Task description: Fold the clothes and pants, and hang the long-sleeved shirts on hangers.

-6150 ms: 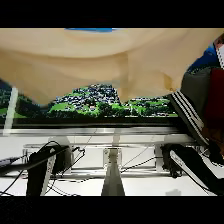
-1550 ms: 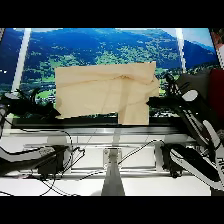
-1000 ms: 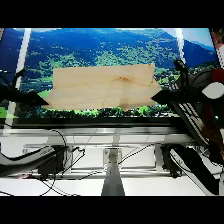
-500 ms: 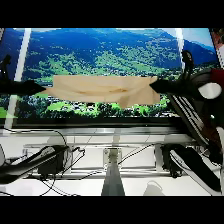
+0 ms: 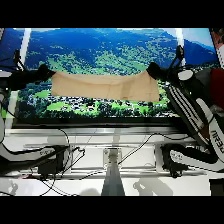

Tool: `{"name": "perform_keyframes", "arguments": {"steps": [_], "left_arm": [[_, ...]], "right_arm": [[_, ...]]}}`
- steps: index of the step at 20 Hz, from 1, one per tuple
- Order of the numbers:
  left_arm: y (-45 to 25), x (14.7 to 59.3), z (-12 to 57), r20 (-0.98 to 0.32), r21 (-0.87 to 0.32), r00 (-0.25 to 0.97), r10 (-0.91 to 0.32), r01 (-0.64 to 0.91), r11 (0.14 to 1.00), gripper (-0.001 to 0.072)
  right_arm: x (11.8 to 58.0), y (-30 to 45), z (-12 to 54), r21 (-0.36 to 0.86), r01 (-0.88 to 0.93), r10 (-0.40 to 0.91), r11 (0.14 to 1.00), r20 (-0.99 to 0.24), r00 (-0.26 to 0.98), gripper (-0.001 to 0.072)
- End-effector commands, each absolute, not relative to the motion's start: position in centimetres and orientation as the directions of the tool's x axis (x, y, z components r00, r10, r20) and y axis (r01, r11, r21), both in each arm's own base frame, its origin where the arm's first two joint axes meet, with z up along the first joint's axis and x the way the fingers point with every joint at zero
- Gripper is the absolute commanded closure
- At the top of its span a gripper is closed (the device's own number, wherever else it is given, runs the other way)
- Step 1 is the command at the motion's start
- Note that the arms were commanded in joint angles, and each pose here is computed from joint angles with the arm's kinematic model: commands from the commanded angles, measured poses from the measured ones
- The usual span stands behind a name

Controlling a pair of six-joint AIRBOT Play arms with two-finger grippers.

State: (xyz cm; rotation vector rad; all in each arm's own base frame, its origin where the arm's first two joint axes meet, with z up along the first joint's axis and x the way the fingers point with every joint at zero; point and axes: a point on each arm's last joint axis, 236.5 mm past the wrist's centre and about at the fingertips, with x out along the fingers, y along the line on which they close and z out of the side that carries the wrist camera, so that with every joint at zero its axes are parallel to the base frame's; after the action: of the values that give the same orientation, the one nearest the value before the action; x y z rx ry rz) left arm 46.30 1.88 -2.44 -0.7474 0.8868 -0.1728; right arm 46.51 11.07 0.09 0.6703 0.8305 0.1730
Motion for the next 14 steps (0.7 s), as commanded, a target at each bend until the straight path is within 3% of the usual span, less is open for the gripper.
{"name": "perform_keyframes", "arguments": {"steps": [1,7,10,11,14], "left_arm": [[2.4,47.7,-3.5,-0.620,-0.688,0.671,-0.407,-0.215,0.693,0.0006],[6.4,42.5,-7.3,-0.786,-0.504,0.504,-0.359,-0.185,0.844,0.0013],[7.5,40.9,-8.4,-0.813,-0.491,0.454,-0.365,-0.199,0.848,0.0024],[7.4,40.7,-9.1,-0.817,-0.496,0.439,-0.374,-0.204,0.844,0.0074],[5.4,40.4,-11.4,-0.824,-0.506,0.383,-0.418,-0.165,0.847,0.0077]], "right_arm": [[48.7,10.5,0.6,0.559,0.067,0.362,0.826,-0.618,0.697,0.0018],[46.7,9.4,-1.1,0.441,-0.006,0.356,0.897,-0.716,0.600,0.0022],[46.3,9.7,-1.4,0.441,-0.011,0.365,0.897,-0.727,0.582,0.0022],[46.1,9.9,-1.4,0.445,-0.013,0.371,0.895,-0.729,0.576,0.0022],[45.4,10.4,-1.7,0.458,-0.016,0.393,0.889,-0.742,0.543,0.0022]]}}
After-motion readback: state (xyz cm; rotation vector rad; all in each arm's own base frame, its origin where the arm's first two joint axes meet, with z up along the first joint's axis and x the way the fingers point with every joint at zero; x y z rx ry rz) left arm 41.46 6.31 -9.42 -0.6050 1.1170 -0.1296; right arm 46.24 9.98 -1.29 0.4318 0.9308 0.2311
